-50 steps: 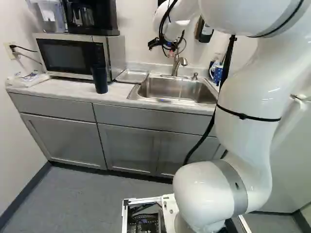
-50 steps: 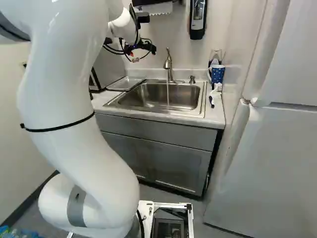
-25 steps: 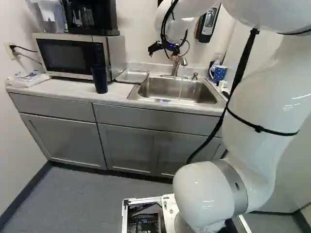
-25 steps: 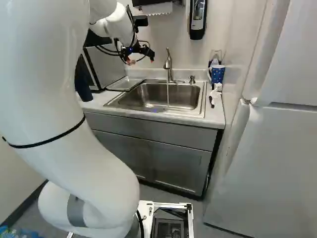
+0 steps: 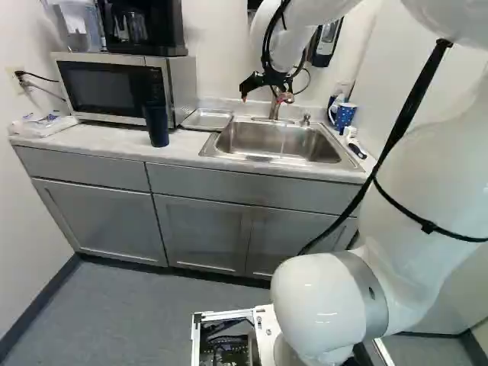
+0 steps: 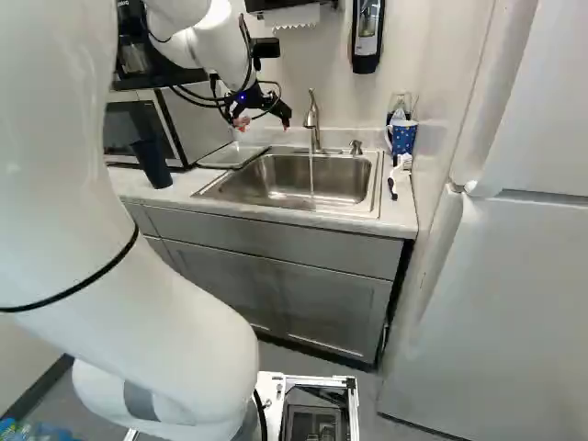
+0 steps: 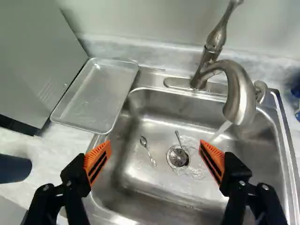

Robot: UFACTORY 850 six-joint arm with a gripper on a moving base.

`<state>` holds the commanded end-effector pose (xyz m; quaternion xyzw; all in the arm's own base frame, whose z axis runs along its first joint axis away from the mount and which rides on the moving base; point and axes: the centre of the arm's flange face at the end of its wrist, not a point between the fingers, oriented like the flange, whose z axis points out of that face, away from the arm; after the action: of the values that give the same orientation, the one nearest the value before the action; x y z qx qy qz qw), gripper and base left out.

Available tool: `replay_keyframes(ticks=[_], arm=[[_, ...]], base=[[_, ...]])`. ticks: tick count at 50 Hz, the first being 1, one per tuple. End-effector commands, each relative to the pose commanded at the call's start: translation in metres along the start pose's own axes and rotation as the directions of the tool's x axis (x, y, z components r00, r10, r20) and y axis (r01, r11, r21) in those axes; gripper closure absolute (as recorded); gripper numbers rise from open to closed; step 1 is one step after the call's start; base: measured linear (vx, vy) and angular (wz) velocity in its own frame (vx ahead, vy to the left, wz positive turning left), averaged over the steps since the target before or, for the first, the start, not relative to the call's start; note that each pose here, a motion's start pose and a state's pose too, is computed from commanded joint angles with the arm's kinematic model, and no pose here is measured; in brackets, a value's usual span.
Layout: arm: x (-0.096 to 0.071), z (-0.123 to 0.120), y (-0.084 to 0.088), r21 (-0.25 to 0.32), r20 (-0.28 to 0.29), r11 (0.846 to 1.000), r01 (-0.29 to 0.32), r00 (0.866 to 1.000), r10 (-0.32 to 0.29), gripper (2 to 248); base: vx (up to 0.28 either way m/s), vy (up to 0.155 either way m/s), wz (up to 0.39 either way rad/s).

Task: Rinse the cup and place it in the tray

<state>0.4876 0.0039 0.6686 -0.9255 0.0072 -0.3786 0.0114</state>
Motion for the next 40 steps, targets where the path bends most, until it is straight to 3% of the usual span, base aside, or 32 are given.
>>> replay_keyframes(ticks=[23, 40], arm=[[-0.039, -0.026, 0.028, -0.043, 0.127, 0.998, -0.044, 0.991, 0.049, 3], [-0.056, -0.042, 0.052, -0.085, 0.117, 0.993, -0.087, 0.988, 0.097, 3]], base=[[0.000, 0.000, 0.000], [0.000, 0.000, 0.000]])
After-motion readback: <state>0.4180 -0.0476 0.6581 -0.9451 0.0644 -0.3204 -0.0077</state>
